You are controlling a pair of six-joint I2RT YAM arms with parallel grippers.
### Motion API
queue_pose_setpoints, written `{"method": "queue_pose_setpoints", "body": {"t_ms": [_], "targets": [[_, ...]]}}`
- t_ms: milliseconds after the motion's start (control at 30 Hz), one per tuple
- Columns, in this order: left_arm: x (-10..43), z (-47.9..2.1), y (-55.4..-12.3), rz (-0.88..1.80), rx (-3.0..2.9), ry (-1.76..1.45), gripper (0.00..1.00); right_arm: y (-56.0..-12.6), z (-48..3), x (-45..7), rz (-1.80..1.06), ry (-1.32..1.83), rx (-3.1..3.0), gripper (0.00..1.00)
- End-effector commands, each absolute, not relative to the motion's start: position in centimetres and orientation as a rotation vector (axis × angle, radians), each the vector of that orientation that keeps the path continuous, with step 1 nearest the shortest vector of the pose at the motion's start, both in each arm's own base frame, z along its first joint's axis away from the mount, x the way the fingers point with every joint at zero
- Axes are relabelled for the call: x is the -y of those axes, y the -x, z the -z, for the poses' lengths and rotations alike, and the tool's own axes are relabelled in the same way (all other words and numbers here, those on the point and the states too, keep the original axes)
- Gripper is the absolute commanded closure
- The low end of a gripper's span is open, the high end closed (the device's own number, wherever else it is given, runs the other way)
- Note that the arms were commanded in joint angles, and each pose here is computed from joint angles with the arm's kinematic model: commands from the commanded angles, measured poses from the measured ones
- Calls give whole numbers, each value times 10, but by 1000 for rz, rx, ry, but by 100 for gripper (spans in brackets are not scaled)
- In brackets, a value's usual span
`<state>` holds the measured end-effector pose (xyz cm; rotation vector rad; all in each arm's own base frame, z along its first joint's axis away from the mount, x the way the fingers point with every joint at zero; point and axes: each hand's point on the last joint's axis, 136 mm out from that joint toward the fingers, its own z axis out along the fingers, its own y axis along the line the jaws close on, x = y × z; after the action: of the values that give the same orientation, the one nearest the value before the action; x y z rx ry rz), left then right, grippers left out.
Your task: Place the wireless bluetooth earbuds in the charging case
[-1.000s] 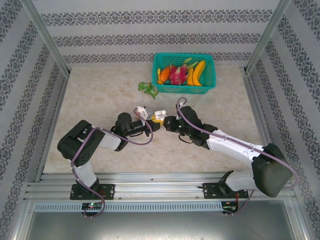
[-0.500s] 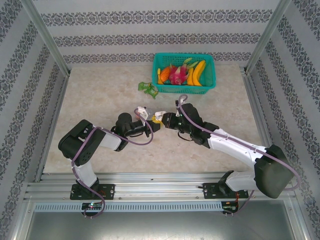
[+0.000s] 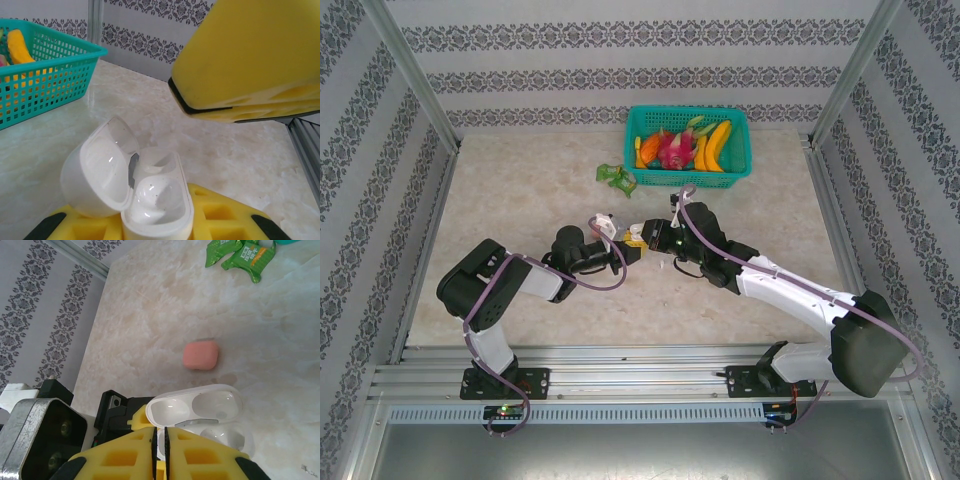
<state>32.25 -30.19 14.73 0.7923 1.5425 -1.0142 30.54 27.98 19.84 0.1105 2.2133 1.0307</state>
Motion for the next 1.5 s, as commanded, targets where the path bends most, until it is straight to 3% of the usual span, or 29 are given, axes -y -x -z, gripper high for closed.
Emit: {"method": "queue_pose_setpoints", "body": {"t_ms": [0, 133, 233, 333, 533, 733, 867, 1233, 1467], "targets": [[310, -160, -319, 1049, -1471, -812, 100, -309, -216, -273, -1034, -126, -2154, 84], [305, -153, -326, 1003, -1505, -782, 100, -308, -197, -254, -980, -194, -2188, 78], [296, -145, -334, 938, -1549, -723, 100, -305, -167, -234, -899, -268, -2253, 67], [291, -147, -336, 901, -1547, -700, 100, -295, -135, -220, -827, -307, -2331, 64], [276, -157, -341, 794, -1557, -665, 100, -267, -87, -201, -657, -291, -2509, 46], [268, -165, -340, 761, -1560, -650, 100, -246, -62, -208, -604, -236, -2612, 43], [262, -165, -338, 746, -1565, -634, 100, -241, -50, -213, -589, -218, -2637, 36], [247, -172, -330, 692, -1566, -618, 100, -253, -29, -243, -585, -177, -2683, 35], [238, -173, -325, 658, -1569, -612, 100, -259, -45, -279, -662, -130, -2663, 36]]}}
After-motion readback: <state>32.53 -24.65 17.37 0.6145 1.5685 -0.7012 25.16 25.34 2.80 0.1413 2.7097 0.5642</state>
